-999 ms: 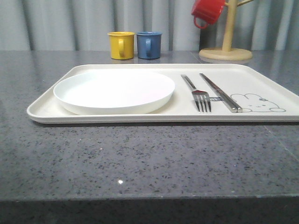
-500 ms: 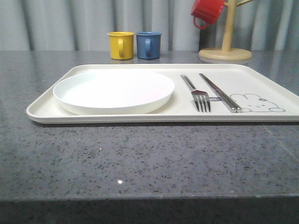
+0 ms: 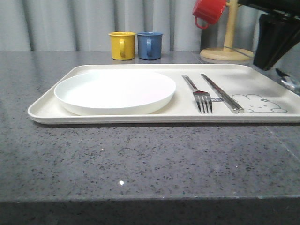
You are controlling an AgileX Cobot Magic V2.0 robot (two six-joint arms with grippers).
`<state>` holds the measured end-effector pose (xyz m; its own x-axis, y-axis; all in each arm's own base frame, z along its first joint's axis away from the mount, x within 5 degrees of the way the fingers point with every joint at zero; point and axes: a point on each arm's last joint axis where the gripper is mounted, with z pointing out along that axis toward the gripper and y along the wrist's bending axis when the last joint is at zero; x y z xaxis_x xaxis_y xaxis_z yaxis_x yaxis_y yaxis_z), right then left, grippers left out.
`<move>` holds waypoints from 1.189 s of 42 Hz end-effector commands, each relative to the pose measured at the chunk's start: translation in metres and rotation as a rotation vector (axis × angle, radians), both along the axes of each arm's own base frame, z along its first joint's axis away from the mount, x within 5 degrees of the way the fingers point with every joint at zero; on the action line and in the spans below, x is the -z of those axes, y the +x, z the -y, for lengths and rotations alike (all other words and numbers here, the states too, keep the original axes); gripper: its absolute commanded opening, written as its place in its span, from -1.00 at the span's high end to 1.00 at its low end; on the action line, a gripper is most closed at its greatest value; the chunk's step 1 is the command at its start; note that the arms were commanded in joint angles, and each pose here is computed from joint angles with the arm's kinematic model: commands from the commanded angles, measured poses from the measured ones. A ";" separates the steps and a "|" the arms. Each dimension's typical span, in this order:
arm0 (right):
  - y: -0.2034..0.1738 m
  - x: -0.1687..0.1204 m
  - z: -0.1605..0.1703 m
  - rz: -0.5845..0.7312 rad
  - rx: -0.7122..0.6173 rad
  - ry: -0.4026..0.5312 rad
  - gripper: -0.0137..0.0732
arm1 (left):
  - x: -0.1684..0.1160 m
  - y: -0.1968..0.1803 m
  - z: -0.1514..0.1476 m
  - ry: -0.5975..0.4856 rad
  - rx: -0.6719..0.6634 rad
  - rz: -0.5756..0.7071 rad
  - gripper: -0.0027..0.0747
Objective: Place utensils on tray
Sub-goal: 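Place the spoon on the tray next to the chopsticks and release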
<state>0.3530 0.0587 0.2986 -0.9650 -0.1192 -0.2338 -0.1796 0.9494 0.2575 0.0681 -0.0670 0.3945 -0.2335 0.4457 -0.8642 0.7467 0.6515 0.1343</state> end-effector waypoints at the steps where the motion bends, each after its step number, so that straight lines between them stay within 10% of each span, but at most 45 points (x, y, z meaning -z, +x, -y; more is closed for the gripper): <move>1: -0.002 -0.015 -0.009 0.038 0.038 0.041 0.66 | -0.014 0.000 0.002 -0.083 0.005 0.060 -0.17; 11: 0.017 0.006 -0.009 0.038 0.125 0.035 0.57 | -0.014 0.000 0.002 -0.083 0.005 0.060 -0.17; 21: 0.022 0.007 -0.008 0.084 0.137 0.027 -0.20 | -0.014 0.000 0.002 -0.083 0.005 0.060 -0.17; 50: -0.143 -0.109 -0.034 0.551 -0.274 -0.059 -0.16 | -0.014 0.000 0.002 -0.083 0.005 0.060 -0.17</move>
